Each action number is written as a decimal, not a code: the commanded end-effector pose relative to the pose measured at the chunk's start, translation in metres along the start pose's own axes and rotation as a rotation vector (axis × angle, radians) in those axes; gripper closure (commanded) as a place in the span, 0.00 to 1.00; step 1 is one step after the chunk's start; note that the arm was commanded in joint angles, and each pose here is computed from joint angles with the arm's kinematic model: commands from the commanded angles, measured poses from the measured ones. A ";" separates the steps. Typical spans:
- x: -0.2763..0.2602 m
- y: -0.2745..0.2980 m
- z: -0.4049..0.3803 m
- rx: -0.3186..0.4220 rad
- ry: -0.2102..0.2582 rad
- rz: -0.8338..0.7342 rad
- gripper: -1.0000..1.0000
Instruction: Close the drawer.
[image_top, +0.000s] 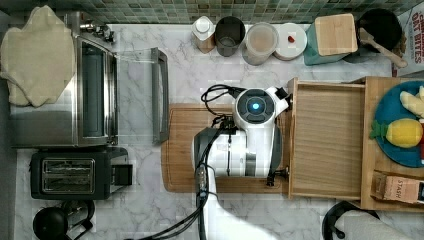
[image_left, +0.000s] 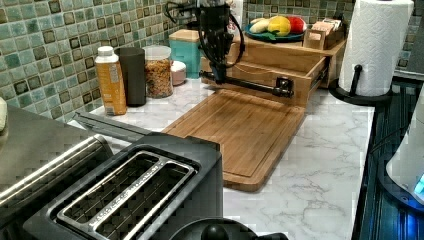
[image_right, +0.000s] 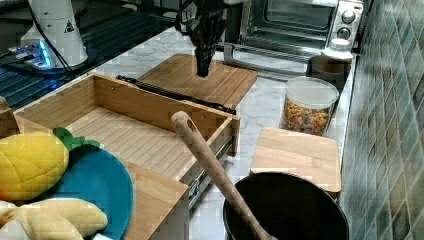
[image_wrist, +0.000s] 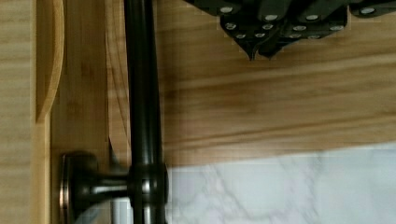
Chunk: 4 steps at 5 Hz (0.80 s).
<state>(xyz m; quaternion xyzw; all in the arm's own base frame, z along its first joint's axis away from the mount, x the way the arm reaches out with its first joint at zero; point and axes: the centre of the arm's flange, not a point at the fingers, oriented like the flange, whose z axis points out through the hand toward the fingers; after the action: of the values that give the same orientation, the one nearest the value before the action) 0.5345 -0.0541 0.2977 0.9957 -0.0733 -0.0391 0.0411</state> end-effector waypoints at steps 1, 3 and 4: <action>0.005 0.063 0.005 -0.006 0.028 0.028 1.00; -0.002 0.106 0.011 -0.052 0.184 -0.003 1.00; 0.008 0.149 0.014 -0.075 0.187 -0.040 1.00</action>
<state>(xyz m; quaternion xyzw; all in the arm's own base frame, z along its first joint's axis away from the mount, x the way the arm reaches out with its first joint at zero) 0.5079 -0.1263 0.2605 0.9975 -0.0454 -0.0085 0.0526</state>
